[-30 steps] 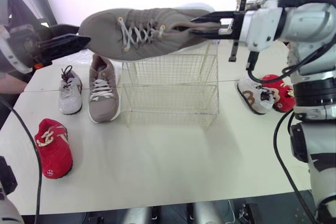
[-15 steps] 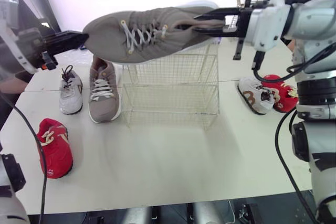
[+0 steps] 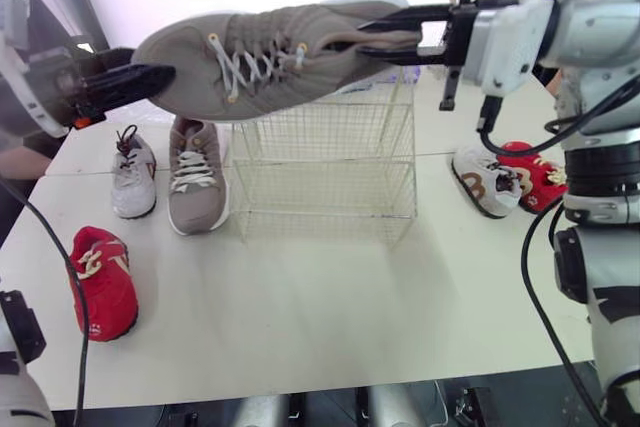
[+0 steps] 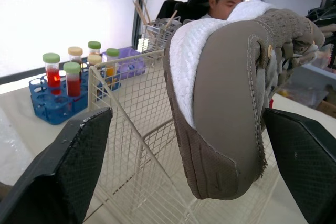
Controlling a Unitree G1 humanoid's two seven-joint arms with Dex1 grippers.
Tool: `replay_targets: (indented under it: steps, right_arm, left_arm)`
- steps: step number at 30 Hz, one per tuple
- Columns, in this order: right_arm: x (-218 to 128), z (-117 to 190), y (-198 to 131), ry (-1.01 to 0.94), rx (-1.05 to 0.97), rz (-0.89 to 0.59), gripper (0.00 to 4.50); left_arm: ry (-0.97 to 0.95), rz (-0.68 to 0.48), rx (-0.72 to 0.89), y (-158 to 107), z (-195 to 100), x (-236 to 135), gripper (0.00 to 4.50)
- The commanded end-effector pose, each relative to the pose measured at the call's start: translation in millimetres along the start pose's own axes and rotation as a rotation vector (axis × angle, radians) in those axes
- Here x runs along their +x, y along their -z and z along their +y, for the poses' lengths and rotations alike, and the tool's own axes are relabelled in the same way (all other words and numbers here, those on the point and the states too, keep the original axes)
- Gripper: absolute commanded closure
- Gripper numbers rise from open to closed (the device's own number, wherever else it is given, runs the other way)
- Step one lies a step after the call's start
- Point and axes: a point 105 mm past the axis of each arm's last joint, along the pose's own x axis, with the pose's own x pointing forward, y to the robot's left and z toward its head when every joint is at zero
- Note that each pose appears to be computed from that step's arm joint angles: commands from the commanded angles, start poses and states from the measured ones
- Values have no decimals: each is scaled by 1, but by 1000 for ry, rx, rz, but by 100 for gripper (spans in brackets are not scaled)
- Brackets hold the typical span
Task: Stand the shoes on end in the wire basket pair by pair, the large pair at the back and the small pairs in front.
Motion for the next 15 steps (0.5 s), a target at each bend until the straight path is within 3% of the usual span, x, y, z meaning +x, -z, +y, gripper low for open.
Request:
replay_targets:
  steps: [1, 7, 10, 15]
  right_arm:
    - [-8, -25, -20, 85, -74, -50, 431]
    - [-3, -27, -33, 90, -68, -95, 431]
    - [-1, -27, -35, 89, -60, -104, 431]
    - [-1, -27, -36, 85, -50, -99, 431]
  left_arm:
    - [-2, -15, 55, -11, -1, -3, 2]
    - [68, 1, 14, 4, -4, 16, 2]
    - [84, -8, -4, 6, -5, 22, 90]
    - [104, -20, -11, 4, -6, 24, 335]
